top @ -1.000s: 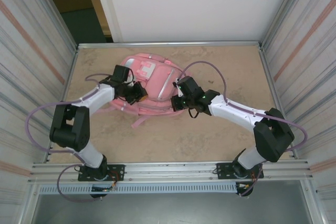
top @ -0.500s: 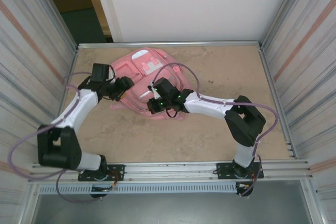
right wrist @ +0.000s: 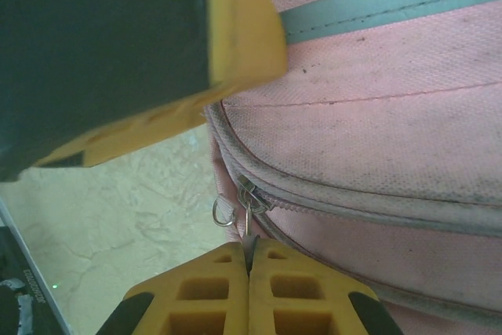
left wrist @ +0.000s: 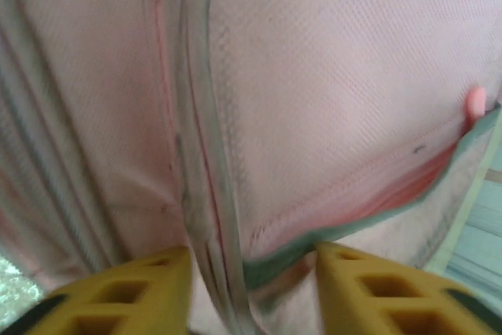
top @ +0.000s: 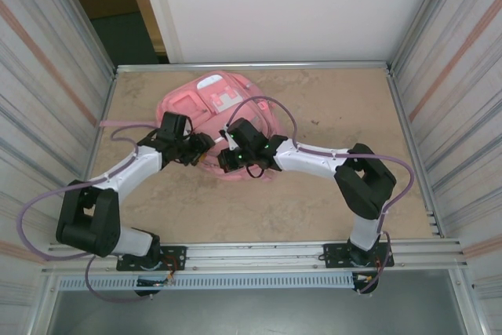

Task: Pack the student bag

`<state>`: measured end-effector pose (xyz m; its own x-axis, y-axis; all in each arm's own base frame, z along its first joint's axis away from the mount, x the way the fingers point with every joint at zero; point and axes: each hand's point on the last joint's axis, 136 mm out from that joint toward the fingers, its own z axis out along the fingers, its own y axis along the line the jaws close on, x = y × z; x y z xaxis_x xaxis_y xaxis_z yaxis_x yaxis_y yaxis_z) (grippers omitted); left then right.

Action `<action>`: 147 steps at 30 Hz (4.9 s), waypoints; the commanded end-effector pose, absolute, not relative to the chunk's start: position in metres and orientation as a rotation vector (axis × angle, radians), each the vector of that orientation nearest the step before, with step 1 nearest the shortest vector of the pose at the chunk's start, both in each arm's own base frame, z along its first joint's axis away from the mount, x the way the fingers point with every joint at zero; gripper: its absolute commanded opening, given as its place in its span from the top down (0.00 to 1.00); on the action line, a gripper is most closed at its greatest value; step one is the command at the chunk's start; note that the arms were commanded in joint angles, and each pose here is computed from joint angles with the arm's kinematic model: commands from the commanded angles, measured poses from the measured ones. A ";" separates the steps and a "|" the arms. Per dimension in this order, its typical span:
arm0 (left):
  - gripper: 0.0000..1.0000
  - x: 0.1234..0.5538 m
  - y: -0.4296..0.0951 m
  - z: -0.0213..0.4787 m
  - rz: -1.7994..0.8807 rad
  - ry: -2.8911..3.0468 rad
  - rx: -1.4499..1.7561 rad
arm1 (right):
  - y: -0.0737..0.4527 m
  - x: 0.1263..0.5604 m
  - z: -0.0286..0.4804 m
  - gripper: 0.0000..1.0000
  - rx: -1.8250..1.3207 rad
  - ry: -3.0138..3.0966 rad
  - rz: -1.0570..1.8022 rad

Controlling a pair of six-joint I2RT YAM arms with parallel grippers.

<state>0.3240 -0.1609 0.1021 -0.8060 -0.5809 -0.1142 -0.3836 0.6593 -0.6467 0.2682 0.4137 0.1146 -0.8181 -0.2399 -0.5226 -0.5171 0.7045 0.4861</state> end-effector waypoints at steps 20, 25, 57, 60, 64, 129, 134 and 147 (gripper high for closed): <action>1.00 0.362 -0.134 0.104 -0.875 2.646 -0.474 | 0.330 0.287 0.120 1.00 -0.532 2.528 0.614; 0.60 0.407 -0.105 0.116 -0.818 2.542 -0.631 | 0.375 0.275 0.130 1.00 -0.569 2.495 0.748; 1.00 0.337 -0.109 0.127 -0.812 2.489 -0.755 | 0.357 0.273 0.109 1.00 -0.571 2.520 0.644; 1.00 0.343 -0.116 0.132 -0.856 2.545 -0.650 | 0.329 0.278 0.103 1.00 -0.516 2.549 0.604; 1.00 0.369 -0.129 0.124 -0.916 2.588 -0.566 | 0.330 0.274 0.100 1.00 -0.506 2.550 0.638; 0.42 0.332 -0.114 0.149 -0.613 2.427 -0.118 | 0.192 0.324 0.184 0.01 -0.089 2.207 0.318; 0.03 0.329 -0.099 0.173 -0.415 2.174 0.027 | 0.128 0.321 0.206 0.01 0.060 2.022 0.180; 0.01 0.320 -0.060 0.165 0.114 1.826 0.331 | -0.040 0.277 0.181 0.01 0.367 1.709 -0.143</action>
<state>0.3129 -0.0738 0.1459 -0.3752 0.1745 -0.9104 0.2227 0.9703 0.0942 0.2784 -0.0275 0.1704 -0.1884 0.1974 -0.9621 0.2952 0.9457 0.1362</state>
